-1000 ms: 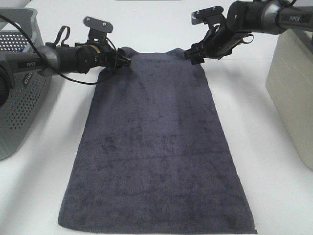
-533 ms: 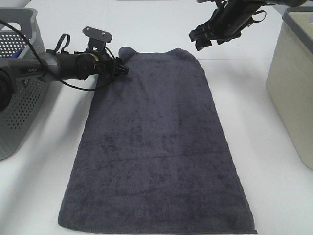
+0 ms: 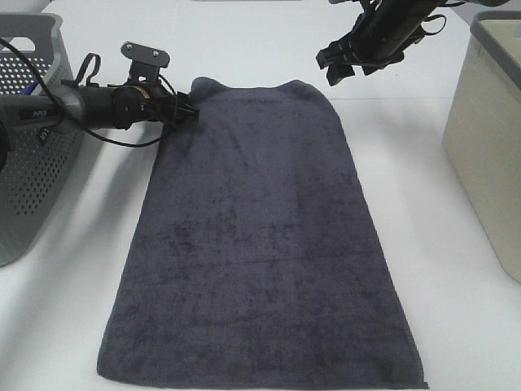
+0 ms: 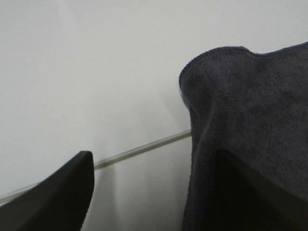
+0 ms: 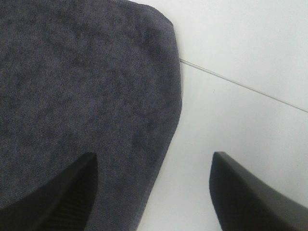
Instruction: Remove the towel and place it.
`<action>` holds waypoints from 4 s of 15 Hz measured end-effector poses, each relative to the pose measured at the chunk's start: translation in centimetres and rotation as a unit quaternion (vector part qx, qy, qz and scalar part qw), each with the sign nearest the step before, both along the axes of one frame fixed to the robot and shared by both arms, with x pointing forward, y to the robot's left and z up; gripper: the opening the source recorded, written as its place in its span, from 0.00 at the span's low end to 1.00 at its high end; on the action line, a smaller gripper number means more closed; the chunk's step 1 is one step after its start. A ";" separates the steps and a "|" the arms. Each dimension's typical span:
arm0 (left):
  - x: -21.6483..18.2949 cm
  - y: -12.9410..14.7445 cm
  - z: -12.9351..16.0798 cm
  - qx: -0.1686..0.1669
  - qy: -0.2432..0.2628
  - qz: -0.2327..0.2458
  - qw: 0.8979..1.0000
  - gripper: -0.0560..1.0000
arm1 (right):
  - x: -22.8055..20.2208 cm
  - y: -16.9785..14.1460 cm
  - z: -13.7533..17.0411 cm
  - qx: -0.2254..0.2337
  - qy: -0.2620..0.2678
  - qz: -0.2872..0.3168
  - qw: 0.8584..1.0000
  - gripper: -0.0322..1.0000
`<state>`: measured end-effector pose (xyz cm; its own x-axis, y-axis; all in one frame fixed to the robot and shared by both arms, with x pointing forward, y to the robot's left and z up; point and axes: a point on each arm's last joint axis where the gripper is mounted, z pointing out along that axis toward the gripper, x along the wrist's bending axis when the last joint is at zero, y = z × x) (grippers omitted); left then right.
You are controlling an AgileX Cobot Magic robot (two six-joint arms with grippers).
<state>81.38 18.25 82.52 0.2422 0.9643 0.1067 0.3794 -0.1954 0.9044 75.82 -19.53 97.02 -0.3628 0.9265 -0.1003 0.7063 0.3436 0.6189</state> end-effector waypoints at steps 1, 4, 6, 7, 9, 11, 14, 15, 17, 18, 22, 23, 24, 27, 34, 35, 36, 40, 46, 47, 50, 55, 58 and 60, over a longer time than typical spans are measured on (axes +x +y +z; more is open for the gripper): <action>0.1 0.1 0.4 -0.001 -0.003 0.001 1.000 0.67 | 0.0 0.0 0.0 0.000 0.001 0.000 1.000 0.67; 0.3 0.2 2.0 -0.003 -0.017 0.002 1.000 0.67 | -0.2 0.0 0.8 0.001 -0.004 0.000 1.000 0.67; 0.3 0.2 3.2 -0.004 -0.017 0.002 1.000 0.67 | -0.4 -0.1 2.1 0.003 -0.015 0.001 1.000 0.67; 0.2 0.2 4.3 -0.004 -0.004 0.001 1.000 0.67 | -0.7 -0.1 3.0 0.003 -0.017 0.001 1.000 0.67; -0.5 0.2 8.1 -0.014 0.046 0.000 0.999 0.68 | -1.3 -0.2 5.2 0.005 -0.027 0.002 1.000 0.69; -1.9 0.1 13.5 -0.035 0.091 -0.006 0.995 0.68 | -2.4 -0.4 7.8 0.011 -0.036 -0.001 0.999 0.75; -4.9 0.1 21.8 -0.067 0.117 -0.019 0.991 0.72 | -4.2 -0.7 10.9 0.025 -0.021 -0.017 0.999 0.79; -5.9 0.2 23.8 -0.073 0.124 -0.021 0.989 0.75 | -4.9 -0.9 11.7 0.026 -0.010 -0.021 0.999 0.79; -8.2 1.5 27.7 -0.070 0.145 -0.021 0.987 0.77 | -6.6 -1.3 13.7 0.030 0.011 -0.041 0.999 0.79; -8.9 2.7 28.6 -0.071 0.164 -0.012 0.984 0.77 | -7.1 -1.5 14.6 0.029 0.010 -0.052 0.998 0.79; -11.3 10.6 31.5 -0.084 0.209 0.080 0.971 0.77 | -9.1 -4.4 17.5 0.040 0.019 -0.124 0.991 0.78; -12.0 12.2 32.2 -0.082 0.215 0.096 0.968 0.77 | -9.5 -5.2 18.0 0.032 0.020 -0.137 0.990 0.78; -12.7 13.3 32.6 -0.077 0.225 0.104 0.966 0.77 | -10.2 -5.3 18.5 0.030 0.026 -0.144 0.989 0.78; -14.7 13.7 33.0 -0.058 0.249 0.102 0.961 0.77 | -11.6 -5.4 19.5 0.029 0.041 -0.148 0.988 0.78; -28.0 13.3 33.1 -0.042 0.234 0.129 0.963 0.77 | -24.4 -7.1 20.6 0.026 0.067 -0.155 0.985 0.77; -30.8 13.1 33.4 -0.046 0.220 0.131 0.966 0.77 | -25.8 -7.3 21.0 0.029 0.059 -0.154 0.986 0.77; -32.2 13.0 33.6 -0.047 0.212 0.131 0.967 0.77 | -28.2 -7.6 20.9 0.031 0.055 -0.154 0.986 0.77; -41.3 12.4 32.9 -0.055 0.172 0.134 0.974 0.77 | -36.9 -8.7 18.9 0.049 0.040 -0.167 0.984 0.77; -50.3 12.3 29.4 -0.026 0.103 0.146 0.984 0.77 | -46.5 -10.1 13.8 0.074 -0.013 -0.181 0.981 0.77; -50.3 12.3 29.4 -0.026 0.103 0.146 0.984 0.77 | -46.5 -10.1 13.8 0.074 -0.013 -0.181 0.981 0.77; -53.7 12.0 26.0 -0.033 0.095 0.142 0.985 0.77 | -49.1 -10.6 11.7 0.069 -0.075 -0.162 0.982 0.77; -57.5 11.2 23.4 -0.064 0.024 0.122 0.990 0.77 | -51.6 -10.9 8.4 0.080 -0.157 -0.142 0.974 0.77; -58.0 11.1 23.2 -0.066 0.010 0.120 0.991 0.77 | -52.5 -11.0 8.4 0.083 -0.203 -0.130 0.967 0.77; -58.1 11.1 23.2 -0.067 0.009 0.120 0.991 0.77 | -52.5 -10.9 8.3 0.081 -0.202 -0.124 0.968 0.77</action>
<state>23.32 29.36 105.73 0.0059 0.9996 -0.0283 0.4174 0.0232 0.9084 23.34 -30.42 105.32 -0.0885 0.9955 -0.0344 0.4444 0.0704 0.8931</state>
